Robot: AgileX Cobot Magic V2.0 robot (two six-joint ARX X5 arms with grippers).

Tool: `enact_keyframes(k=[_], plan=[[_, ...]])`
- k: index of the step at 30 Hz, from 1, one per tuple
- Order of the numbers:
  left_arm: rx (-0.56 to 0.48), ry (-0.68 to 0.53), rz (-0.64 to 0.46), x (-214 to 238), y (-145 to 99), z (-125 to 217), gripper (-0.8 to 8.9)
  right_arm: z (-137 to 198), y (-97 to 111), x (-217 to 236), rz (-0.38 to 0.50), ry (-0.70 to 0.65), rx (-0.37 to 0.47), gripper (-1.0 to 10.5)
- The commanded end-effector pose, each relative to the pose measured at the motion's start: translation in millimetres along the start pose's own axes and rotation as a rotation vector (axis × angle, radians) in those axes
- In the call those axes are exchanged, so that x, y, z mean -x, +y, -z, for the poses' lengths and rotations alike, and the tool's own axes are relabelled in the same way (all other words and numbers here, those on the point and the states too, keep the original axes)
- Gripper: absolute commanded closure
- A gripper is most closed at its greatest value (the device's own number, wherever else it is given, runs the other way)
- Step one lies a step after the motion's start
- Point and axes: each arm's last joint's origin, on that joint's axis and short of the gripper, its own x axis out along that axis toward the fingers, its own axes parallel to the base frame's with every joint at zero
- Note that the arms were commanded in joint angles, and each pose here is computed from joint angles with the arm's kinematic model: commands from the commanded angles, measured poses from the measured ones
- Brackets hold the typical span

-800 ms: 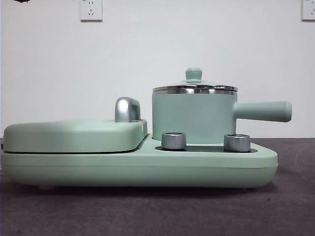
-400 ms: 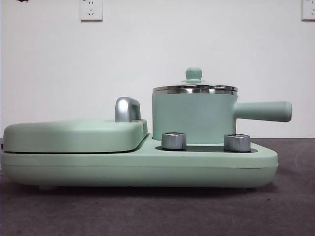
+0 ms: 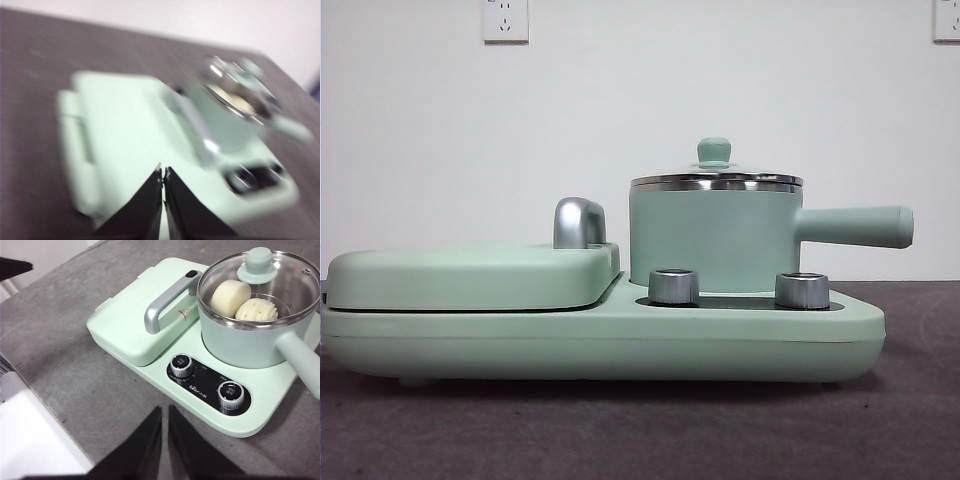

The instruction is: Put the buns in a small steamer

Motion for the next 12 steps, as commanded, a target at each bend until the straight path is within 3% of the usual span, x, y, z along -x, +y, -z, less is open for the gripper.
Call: enact_keyframes(k=[1, 6, 12], plan=[[-0.044, -0.126, -0.063, -5.1, 16.6, 21.6, 8.05, -1.7, 1.4, 0.4, -0.011, -0.009, 0.010, 9.3], [-0.064, -0.215, -0.161, -17.3, 43.3, 66.7, 8.05, -1.7, 1.4, 0.4, -0.011, -0.009, 0.010, 9.3], [-0.056, -0.205, -0.302, -25.5, 59.1, 90.3, 8.05, -1.8, 1.4, 0.4, -0.012, -0.010, 0.010, 9.3]])
